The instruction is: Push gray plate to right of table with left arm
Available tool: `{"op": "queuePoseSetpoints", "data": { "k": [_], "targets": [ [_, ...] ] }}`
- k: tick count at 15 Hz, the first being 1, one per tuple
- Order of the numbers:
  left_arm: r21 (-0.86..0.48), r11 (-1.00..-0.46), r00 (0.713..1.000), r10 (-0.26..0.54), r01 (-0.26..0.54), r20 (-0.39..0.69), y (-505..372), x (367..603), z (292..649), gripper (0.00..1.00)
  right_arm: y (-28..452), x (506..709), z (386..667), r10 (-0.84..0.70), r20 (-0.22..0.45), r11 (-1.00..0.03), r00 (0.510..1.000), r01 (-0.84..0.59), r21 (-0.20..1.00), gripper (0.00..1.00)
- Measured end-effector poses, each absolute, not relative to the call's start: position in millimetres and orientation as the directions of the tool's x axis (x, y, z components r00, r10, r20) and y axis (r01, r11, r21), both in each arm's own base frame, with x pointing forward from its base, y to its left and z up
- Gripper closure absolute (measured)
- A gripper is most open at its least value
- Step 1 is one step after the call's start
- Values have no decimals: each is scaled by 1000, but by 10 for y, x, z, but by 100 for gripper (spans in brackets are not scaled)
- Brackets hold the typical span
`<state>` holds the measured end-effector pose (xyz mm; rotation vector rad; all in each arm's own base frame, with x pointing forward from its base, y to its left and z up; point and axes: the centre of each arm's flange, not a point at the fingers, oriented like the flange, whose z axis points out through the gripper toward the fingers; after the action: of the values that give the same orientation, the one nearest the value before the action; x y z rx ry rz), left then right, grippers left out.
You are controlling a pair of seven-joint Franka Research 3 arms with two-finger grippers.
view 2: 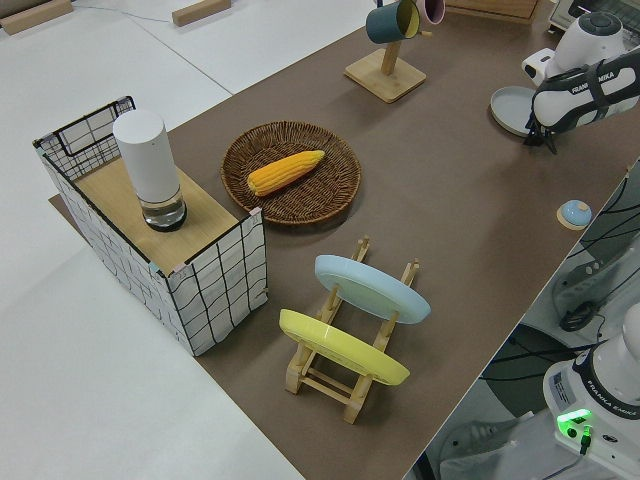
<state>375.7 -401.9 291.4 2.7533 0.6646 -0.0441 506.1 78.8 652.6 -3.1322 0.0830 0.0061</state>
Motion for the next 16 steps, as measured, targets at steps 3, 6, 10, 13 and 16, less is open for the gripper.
{"op": "queuePoseSetpoints", "data": {
  "k": [3,6,10,13,16],
  "targets": [
    [290,-844,891,443,452,-101,-4019,3765,2920,13,788,5061,6526,-53,-4,-999,999,-53,-8,0],
    [305,-835,887,451,458,-95,-3996,3824,3017,3,788,5061,6526,-53,-4,-999,999,-53,-8,0],
    [305,-829,881,463,469,-96,-3862,3923,3241,1,788,5061,6526,-53,-4,-999,999,-53,-8,0],
    [291,-847,894,439,446,-92,-3661,4039,3409,1,788,5061,6526,-53,-4,-999,999,-53,-8,0],
    [270,-876,916,389,400,-94,-3451,4190,3577,0,788,5061,6526,-53,-4,-999,999,-53,-8,0]
  ]
}}
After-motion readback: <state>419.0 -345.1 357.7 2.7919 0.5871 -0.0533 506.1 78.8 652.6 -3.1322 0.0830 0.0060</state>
